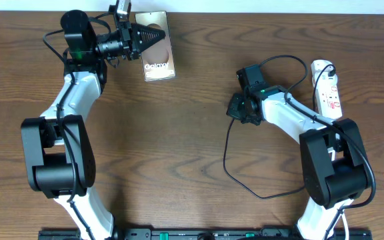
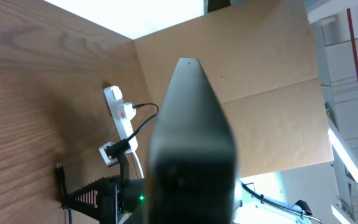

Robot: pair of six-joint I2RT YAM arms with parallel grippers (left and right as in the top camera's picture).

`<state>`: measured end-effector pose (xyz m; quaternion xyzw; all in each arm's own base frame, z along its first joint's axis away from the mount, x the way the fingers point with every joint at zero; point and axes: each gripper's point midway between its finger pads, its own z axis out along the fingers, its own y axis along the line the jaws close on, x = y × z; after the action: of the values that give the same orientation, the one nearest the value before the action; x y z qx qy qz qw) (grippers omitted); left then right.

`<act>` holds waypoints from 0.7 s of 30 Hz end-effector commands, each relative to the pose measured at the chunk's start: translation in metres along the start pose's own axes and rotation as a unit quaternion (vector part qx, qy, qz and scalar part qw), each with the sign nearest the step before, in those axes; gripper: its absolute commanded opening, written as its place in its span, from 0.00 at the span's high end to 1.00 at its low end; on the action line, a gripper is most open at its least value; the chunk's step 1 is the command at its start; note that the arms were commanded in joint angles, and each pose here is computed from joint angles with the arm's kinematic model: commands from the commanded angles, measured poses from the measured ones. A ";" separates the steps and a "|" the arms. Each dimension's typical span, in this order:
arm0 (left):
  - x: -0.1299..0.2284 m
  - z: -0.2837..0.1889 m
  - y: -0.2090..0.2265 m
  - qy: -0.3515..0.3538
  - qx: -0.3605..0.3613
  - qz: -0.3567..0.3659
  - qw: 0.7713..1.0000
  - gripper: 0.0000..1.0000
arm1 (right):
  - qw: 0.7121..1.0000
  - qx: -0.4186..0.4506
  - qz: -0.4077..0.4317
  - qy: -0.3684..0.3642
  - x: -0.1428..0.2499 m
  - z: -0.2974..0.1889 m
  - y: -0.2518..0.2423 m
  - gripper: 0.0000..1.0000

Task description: Plug charger to phone and switch on socket

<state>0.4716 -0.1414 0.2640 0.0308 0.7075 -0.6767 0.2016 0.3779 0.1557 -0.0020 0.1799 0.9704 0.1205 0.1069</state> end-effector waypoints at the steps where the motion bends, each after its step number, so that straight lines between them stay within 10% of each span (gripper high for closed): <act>1: -0.002 -0.002 -0.026 0.006 0.009 0.034 0.999 0.93 | 0.997 0.010 0.004 0.074 0.031 0.023 -0.024 0.99; 7: -0.002 -0.002 -0.026 0.006 0.009 0.036 0.999 0.93 | 0.967 -0.191 -0.113 0.124 0.031 -0.010 0.016 0.99; 18: 0.024 0.021 -0.012 0.034 0.013 0.022 0.999 0.93 | 0.764 -0.561 -0.319 -0.006 0.005 -0.175 0.072 0.99; 21: 0.042 0.039 -0.001 0.045 0.011 0.001 0.999 0.93 | 0.751 -0.572 -0.329 -0.024 0.001 -0.192 0.074 0.99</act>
<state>0.4599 -0.1653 0.2486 0.0375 0.7103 -0.6808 0.1751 0.3702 0.1802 0.1541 -0.1749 0.7923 0.5434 0.2152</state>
